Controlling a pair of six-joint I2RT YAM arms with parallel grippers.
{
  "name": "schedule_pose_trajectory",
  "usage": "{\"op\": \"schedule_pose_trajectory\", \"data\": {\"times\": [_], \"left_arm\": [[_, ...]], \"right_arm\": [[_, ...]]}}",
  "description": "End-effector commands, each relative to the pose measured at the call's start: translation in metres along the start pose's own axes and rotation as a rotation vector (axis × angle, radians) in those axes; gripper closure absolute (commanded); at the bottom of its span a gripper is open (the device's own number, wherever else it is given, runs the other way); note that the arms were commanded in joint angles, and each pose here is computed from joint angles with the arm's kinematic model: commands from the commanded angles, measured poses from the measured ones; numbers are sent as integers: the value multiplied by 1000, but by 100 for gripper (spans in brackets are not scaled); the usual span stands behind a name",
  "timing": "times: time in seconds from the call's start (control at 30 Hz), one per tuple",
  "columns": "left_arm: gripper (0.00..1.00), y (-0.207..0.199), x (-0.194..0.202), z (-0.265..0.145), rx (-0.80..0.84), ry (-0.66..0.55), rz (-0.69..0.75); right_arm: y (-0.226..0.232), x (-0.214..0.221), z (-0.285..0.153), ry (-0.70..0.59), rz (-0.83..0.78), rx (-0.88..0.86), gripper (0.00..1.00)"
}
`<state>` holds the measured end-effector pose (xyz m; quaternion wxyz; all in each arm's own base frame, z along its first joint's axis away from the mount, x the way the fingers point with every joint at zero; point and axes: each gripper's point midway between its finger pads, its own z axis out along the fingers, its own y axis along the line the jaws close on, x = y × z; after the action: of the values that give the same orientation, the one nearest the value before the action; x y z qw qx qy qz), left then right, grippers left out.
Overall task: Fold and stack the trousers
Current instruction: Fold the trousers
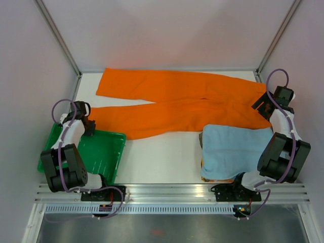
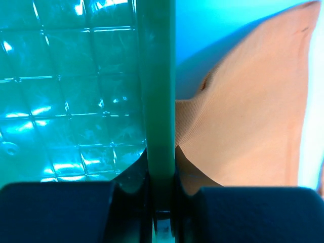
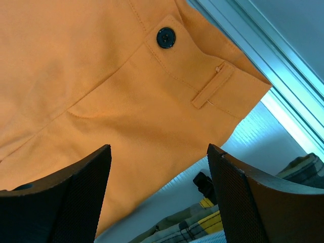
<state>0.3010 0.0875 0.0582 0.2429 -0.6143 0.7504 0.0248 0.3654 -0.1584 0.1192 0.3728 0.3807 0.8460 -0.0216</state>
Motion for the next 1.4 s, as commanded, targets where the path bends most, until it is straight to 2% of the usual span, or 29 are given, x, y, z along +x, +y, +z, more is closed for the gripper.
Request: {"op": "schedule_pose_trajectory", "data": {"times": [0.0,0.13,0.3,0.4,0.43,0.47,0.5,0.53,0.6,0.7,0.9,1.07,1.13,1.37], "left_arm": [[97,73,4,-13,-230,-50,-11],[93,86,3,-13,-292,-72,-47],[84,66,2,5,-285,-34,4],[67,54,0,11,-276,-7,47],[50,51,-1,11,-269,-3,77],[37,44,-4,10,-244,-1,90],[26,39,-7,8,-221,-6,119],[21,35,-11,5,-205,-12,130],[19,21,-22,-5,-157,-37,144],[11,-3,-46,-35,-59,-101,164],[7,-45,-63,-74,123,-130,138],[7,-63,-42,-56,211,-51,107],[10,-69,-28,-46,230,-4,109],[13,-68,0,1,119,47,167]], "right_arm": [[6,-2,4,-10,22,-33,17],[10,4,10,13,28,-61,17],[9,8,11,17,24,-61,17],[7,7,10,12,19,-53,17],[6,9,10,16,17,-50,17],[7,9,10,15,16,-52,17],[7,8,10,16,16,-53,17],[7,10,12,20,17,-52,17],[7,11,13,25,20,-56,17],[9,15,17,40,22,-66,17],[11,15,18,44,25,-76,17],[10,17,19,47,24,-75,17],[10,16,18,43,22,-73,17],[7,16,17,39,16,-60,17]]}}
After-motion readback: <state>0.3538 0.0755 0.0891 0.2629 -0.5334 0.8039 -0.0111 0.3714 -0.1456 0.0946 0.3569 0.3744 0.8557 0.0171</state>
